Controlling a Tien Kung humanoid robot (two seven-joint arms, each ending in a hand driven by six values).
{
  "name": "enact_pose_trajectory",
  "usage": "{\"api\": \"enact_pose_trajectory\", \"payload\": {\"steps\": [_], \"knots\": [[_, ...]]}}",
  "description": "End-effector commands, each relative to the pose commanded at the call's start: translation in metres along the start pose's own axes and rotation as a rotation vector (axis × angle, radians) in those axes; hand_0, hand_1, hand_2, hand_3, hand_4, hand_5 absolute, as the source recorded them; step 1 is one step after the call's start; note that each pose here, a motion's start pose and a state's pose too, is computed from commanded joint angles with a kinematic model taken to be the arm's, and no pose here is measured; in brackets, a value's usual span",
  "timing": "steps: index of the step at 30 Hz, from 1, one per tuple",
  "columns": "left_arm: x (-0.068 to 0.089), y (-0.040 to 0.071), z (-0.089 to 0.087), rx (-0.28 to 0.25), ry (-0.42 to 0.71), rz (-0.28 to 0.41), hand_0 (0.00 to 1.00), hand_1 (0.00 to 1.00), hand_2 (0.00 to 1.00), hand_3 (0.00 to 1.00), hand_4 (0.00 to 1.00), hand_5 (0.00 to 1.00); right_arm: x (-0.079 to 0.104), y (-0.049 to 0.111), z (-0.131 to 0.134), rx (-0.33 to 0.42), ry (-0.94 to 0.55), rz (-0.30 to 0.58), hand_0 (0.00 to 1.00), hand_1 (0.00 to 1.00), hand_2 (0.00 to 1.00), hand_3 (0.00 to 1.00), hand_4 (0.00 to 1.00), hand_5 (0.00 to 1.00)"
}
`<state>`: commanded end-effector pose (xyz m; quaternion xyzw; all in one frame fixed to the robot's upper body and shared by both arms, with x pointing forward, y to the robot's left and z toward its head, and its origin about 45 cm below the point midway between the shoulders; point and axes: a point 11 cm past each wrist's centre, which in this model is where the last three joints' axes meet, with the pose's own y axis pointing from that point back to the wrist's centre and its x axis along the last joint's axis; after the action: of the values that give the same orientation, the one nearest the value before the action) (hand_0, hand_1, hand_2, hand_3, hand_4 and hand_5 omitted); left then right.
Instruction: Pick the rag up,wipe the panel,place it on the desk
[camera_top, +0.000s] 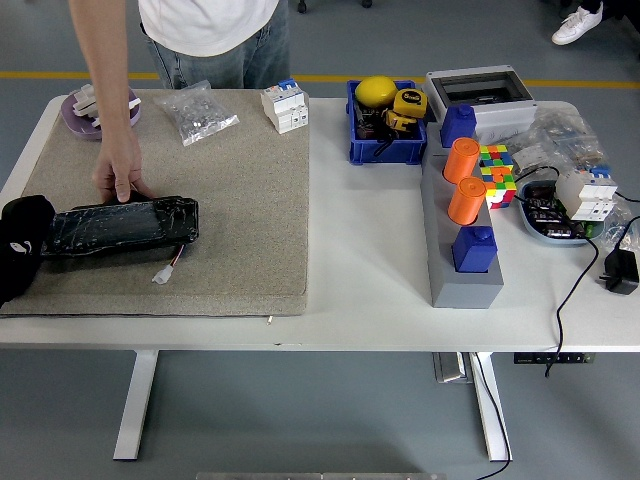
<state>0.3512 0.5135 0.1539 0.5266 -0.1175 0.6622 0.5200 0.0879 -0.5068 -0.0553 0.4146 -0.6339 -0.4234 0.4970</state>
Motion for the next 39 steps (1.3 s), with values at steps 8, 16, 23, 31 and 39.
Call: {"api": "enact_pose_trajectory", "payload": {"steps": [8,16,23,31,39], "knots": [[-0.006,-0.001,0.000,0.007,-0.032,-0.002,0.218,0.318,0.553,0.561,0.662,0.091,0.001,0.000,-0.002,0.009,-0.008,0.004,0.700,0.645,0.702,0.669,0.998,0.490],[-0.002,0.000,0.002,0.000,-0.039,0.026,0.194,0.226,0.540,0.553,0.591,0.062,0.001,0.000,-0.002,0.010,-0.010,0.005,0.699,0.645,0.703,0.670,0.998,0.490],[-0.002,0.000,0.002,-0.001,-0.061,0.035,0.167,0.108,0.536,0.548,0.525,0.002,0.001,0.000,-0.003,0.014,-0.017,0.007,0.699,0.646,0.702,0.672,0.998,0.490],[0.002,0.002,0.004,-0.011,-0.072,0.058,0.165,0.088,0.532,0.544,0.502,0.002,0.003,0.000,-0.003,0.015,-0.021,0.011,0.699,0.645,0.702,0.672,0.998,0.489],[0.027,0.012,0.010,-0.039,0.010,0.115,0.162,0.087,0.523,0.536,0.449,0.002,0.002,0.000,-0.001,0.012,-0.020,0.009,0.696,0.645,0.702,0.673,0.998,0.489]]}}
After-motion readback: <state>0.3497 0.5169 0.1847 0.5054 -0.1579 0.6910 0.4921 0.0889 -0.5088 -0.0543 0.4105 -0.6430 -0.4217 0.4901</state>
